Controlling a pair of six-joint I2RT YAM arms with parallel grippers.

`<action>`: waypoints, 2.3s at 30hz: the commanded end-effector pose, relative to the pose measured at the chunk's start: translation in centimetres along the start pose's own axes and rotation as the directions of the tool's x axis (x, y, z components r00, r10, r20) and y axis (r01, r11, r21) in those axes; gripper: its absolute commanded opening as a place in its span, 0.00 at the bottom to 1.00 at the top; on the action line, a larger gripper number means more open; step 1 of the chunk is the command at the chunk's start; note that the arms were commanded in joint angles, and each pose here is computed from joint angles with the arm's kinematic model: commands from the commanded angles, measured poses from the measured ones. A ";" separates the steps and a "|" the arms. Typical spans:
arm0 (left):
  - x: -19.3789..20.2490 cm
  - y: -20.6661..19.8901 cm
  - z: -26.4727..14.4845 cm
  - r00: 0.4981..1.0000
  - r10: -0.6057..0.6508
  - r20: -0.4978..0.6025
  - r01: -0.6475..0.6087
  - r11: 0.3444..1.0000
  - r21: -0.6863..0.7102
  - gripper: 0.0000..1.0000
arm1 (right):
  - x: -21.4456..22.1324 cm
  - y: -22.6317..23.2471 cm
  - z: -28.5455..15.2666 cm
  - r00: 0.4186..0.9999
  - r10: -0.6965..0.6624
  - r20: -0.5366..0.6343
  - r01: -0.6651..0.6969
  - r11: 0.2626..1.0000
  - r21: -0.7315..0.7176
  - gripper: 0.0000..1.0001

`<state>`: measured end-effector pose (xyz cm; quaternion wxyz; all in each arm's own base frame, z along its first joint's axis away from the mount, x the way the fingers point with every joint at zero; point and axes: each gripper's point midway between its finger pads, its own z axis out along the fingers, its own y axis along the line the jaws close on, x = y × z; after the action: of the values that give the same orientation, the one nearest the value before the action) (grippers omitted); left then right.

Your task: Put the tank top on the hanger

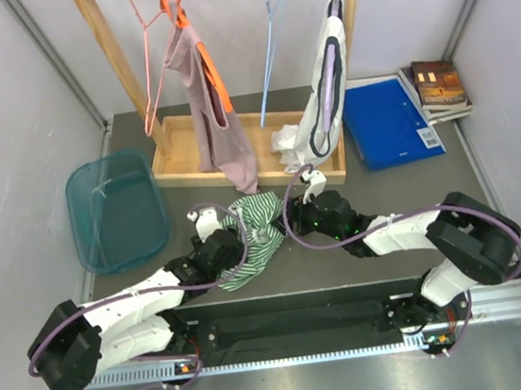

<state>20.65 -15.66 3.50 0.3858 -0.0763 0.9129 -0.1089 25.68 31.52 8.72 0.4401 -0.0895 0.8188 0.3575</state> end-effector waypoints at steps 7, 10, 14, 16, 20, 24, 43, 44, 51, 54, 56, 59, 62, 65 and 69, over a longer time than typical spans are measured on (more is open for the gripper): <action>-11.3 -3.9 0.6 0.954 0.042 0.297 -0.059 0.997 0.051 0.72 | 0.1 4.5 1.3 1.000 0.017 -0.019 -0.020 0.984 -0.175 0.13; -11.9 -4.8 -0.7 0.953 0.050 0.300 -0.087 0.990 0.109 0.72 | 0.4 4.0 0.9 0.999 0.048 -0.022 -0.050 0.988 -0.149 0.01; -9.8 -5.8 -2.8 0.969 0.022 0.245 -0.090 0.959 0.268 0.72 | 0.2 3.7 1.1 0.998 0.053 -0.021 -0.055 0.990 -0.127 0.00; -8.7 -6.6 -4.0 0.974 0.019 0.225 -0.102 0.926 0.364 0.72 | 0.5 3.5 1.3 0.998 0.050 -0.031 -0.054 0.992 -0.117 0.00; -7.0 -8.5 -5.5 0.984 -0.012 0.178 -0.083 0.850 0.521 0.73 | 0.6 3.8 1.6 0.998 0.055 -0.041 -0.060 0.990 -0.127 0.00; -5.2 -8.7 -3.5 0.993 -0.009 0.118 -0.054 0.856 0.514 0.73 | 1.1 3.7 1.6 0.996 0.061 -0.057 -0.068 0.989 -0.130 0.00; -10.3 -10.5 -2.0 0.971 -0.008 0.237 -0.098 0.896 0.433 0.11 | 0.9 3.2 0.5 0.998 0.042 -0.051 -0.047 0.994 -0.102 0.00; -11.1 -10.1 -2.2 0.968 -0.007 0.252 -0.097 0.912 0.398 0.05 | 0.9 2.9 0.4 0.998 0.040 -0.054 -0.045 0.995 -0.086 0.00; -18.5 -8.0 -7.0 0.885 0.047 0.463 -0.172 0.957 0.233 0.00 | -1.8 1.0 -1.1 0.999 -0.040 0.001 0.040 0.997 0.063 0.00; -21.5 -7.3 -9.2 0.845 0.094 0.527 -0.201 0.968 0.149 0.00 | -3.8 0.4 -2.4 0.996 -0.078 0.036 0.072 0.989 0.129 0.00; -23.3 -7.3 -10.2 0.815 0.120 0.566 -0.218 0.970 0.107 0.00 | -4.7 -0.7 -3.4 0.994 -0.091 0.061 0.078 0.977 0.199 0.00; -25.4 -8.1 -11.2 0.775 0.165 0.611 -0.268 0.960 0.080 0.00 | -6.6 -1.0 -5.5 0.987 -0.088 0.132 0.056 0.971 0.231 0.00; -27.6 -8.8 -12.3 0.742 0.181 0.645 -0.277 0.959 0.051 0.00 | -8.2 -1.6 -7.6 0.977 -0.093 0.190 0.037 0.960 0.277 0.00; -29.8 -9.7 -14.0 0.703 0.195 0.684 -0.302 0.953 0.038 0.00 | -10.0 -2.4 -9.5 0.963 -0.124 0.240 0.036 0.940 0.339 0.00; -31.6 -11.0 -16.1 0.672 0.190 0.715 -0.335 0.940 0.066 0.00 | -12.1 -2.8 -11.1 0.944 -0.175 0.280 0.051 0.915 0.399 0.01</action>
<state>31.32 -18.18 31.70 0.6586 0.0745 0.7415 -0.1046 26.09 23.47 20.00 0.5642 -0.0050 0.7818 0.2653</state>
